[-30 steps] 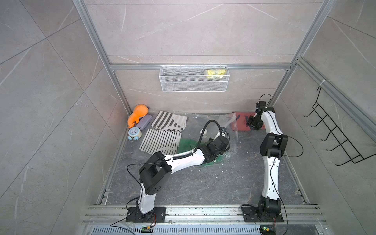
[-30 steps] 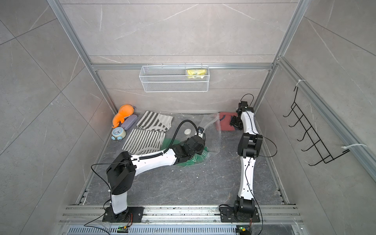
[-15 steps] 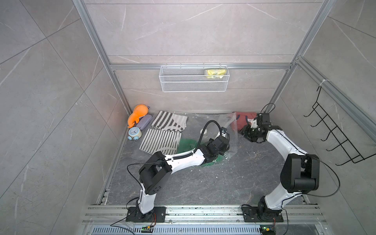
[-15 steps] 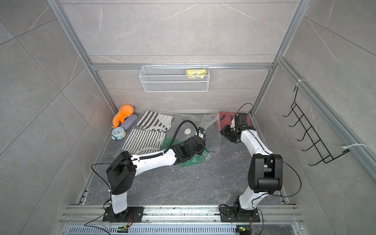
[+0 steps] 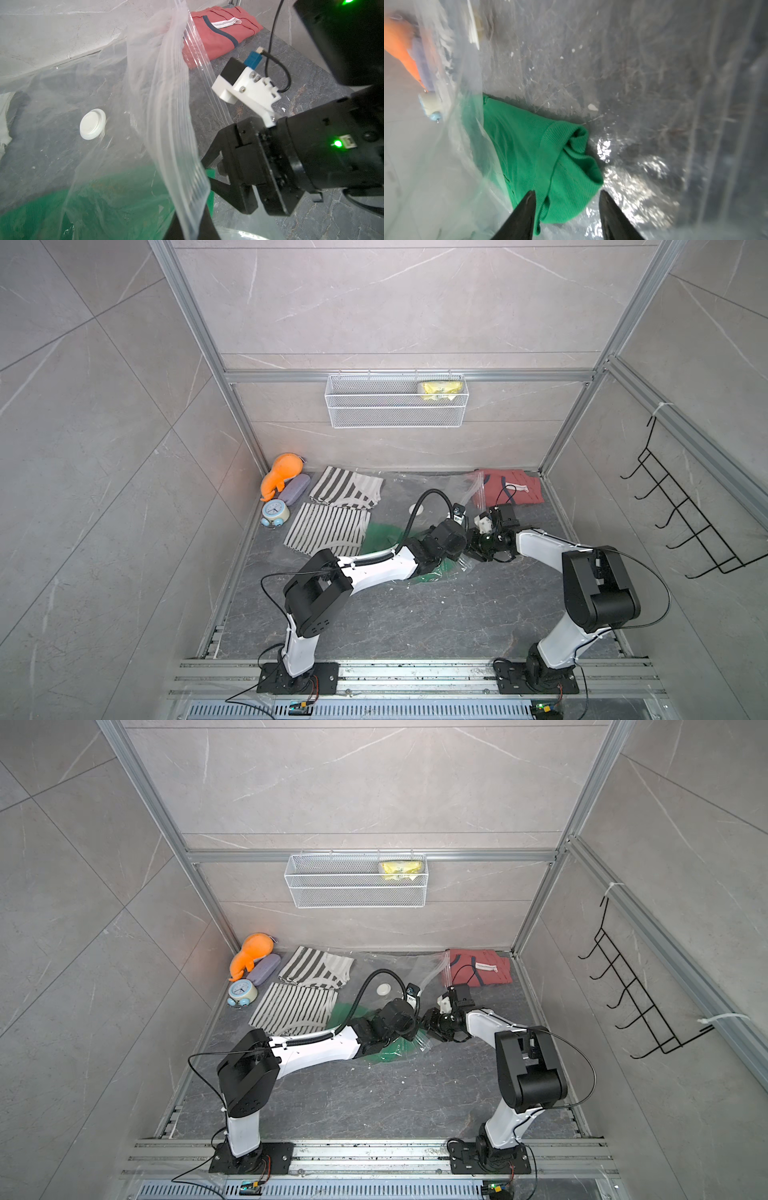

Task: Take the tank top out of the vacuum bag
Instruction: Take out the tank top from the vacuum bag.

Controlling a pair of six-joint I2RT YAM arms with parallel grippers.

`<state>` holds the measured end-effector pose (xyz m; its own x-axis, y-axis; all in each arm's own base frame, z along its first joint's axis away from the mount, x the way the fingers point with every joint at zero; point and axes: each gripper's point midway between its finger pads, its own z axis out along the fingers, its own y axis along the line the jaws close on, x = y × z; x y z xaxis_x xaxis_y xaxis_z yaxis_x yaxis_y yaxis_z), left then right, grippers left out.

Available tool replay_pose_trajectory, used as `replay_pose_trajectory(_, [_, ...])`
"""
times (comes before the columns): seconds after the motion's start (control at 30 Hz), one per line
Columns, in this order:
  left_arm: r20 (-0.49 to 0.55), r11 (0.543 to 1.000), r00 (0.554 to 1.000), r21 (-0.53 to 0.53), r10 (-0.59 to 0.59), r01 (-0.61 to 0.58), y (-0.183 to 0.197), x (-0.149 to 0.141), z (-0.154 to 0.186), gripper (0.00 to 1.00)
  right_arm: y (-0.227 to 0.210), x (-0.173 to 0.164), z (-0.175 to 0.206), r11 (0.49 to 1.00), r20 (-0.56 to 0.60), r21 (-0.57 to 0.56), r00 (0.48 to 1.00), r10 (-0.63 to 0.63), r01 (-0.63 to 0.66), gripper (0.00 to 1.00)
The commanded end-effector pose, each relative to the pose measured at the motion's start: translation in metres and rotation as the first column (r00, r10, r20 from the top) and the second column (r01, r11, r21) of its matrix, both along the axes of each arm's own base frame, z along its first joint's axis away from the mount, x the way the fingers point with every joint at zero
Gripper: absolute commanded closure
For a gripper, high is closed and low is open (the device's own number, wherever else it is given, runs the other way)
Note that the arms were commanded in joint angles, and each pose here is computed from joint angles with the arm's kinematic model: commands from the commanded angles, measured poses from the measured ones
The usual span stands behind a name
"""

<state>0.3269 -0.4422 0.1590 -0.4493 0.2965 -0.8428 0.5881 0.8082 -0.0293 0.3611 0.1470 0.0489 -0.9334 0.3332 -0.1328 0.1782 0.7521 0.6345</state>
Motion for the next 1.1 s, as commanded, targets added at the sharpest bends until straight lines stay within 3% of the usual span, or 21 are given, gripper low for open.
replay_pose_trajectory(0.0, [0.04, 0.998, 0.999, -0.053, -0.025, 0.027, -0.009, 0.0, 0.018, 1.0, 0.006, -0.005, -0.012, 1.0, -0.043, 0.011, 0.999, 0.007, -0.006, 0.46])
replay_pose_trajectory(0.33, [0.04, 0.998, 0.999, -0.053, -0.036, 0.038, -0.013, 0.0, 0.018, 1.0, 0.028, -0.016, -0.036, 0.998, -0.109, 0.031, 0.993, 0.05, -0.046, 0.42])
replay_pose_trajectory(0.53, [0.045, 0.998, 0.999, -0.052, -0.029, 0.031, -0.01, 0.0, 0.019, 1.0, 0.051, -0.006, -0.033, 0.995, -0.079, 0.088, 0.996, 0.046, -0.039, 0.43])
replay_pose_trajectory(0.67, [0.05, 0.998, 0.998, -0.05, -0.026, 0.028, -0.01, 0.0, 0.019, 1.0, 0.059, 0.003, -0.029, 0.993, -0.056, 0.121, 0.998, 0.014, -0.007, 0.54])
replay_pose_trajectory(0.9, [0.048, 0.999, 0.999, -0.052, -0.007, 0.01, -0.007, 0.001, 0.017, 1.0, 0.06, 0.016, -0.025, 0.989, -0.02, 0.143, 0.999, -0.037, 0.04, 1.0])
replay_pose_trajectory(1.07, [0.048, 0.999, 0.999, -0.048, 0.0, 0.002, -0.004, 0.001, 0.017, 1.0, 0.062, 0.023, -0.019, 0.988, 0.006, 0.151, 0.999, -0.041, 0.04, 1.0])
